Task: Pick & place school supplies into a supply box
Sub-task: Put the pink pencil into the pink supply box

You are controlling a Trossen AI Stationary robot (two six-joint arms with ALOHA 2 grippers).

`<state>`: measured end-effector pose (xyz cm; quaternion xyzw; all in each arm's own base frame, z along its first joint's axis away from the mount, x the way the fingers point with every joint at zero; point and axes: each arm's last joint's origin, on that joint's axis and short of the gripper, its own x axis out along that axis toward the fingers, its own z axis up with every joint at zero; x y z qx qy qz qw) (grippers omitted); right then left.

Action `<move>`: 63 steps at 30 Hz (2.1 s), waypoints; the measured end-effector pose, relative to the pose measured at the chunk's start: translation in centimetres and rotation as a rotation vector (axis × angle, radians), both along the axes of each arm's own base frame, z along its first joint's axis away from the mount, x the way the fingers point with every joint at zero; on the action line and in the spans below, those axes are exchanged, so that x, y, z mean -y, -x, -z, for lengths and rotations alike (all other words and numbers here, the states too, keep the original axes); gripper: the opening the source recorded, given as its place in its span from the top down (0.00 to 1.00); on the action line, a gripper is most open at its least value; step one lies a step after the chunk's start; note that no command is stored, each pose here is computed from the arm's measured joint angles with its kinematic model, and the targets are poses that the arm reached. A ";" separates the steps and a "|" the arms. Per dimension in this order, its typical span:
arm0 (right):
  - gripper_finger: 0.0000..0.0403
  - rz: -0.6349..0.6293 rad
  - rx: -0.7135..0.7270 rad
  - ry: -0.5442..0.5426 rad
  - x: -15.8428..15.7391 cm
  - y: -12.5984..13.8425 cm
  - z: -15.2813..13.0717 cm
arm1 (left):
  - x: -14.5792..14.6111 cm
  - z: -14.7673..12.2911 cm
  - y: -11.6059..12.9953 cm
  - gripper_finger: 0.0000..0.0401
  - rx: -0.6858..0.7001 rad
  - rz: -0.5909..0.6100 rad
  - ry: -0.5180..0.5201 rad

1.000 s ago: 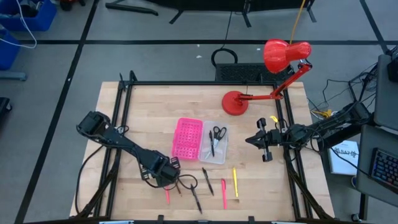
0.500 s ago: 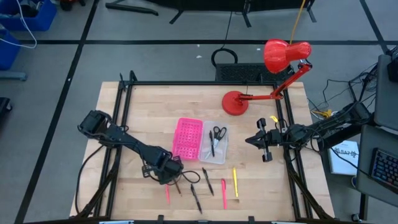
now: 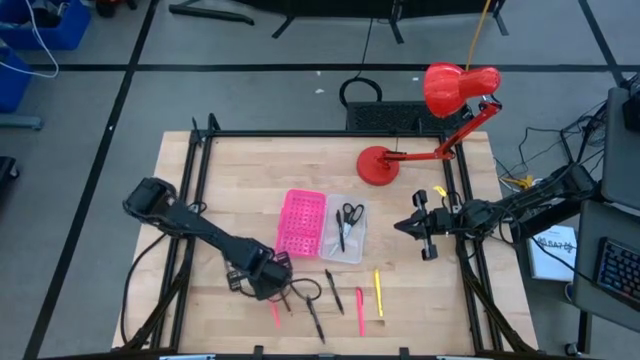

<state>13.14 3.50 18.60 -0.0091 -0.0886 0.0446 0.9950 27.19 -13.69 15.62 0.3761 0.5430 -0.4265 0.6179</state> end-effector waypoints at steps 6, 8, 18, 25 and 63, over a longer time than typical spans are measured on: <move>1.00 -0.001 -0.021 0.006 0.0 0.0 0.2 | 0.5 -5.2 -0.4 0.96 0.145 -0.035 0.036; 1.00 -0.001 -0.022 0.007 0.0 0.0 0.2 | 0.6 -7.0 -1.0 0.94 0.218 -0.004 0.035; 1.00 -0.001 -0.024 0.007 0.0 0.0 0.2 | -3.4 -12.4 -5.8 0.97 0.430 0.153 -0.076; 1.00 0.002 -0.024 0.012 0.0 -0.1 0.2 | -8.1 -11.3 -9.4 0.97 0.453 0.283 -0.178; 1.00 0.086 -0.104 0.075 0.2 -0.3 1.1 | -21.8 -1.2 -16.3 0.97 0.397 0.489 -0.182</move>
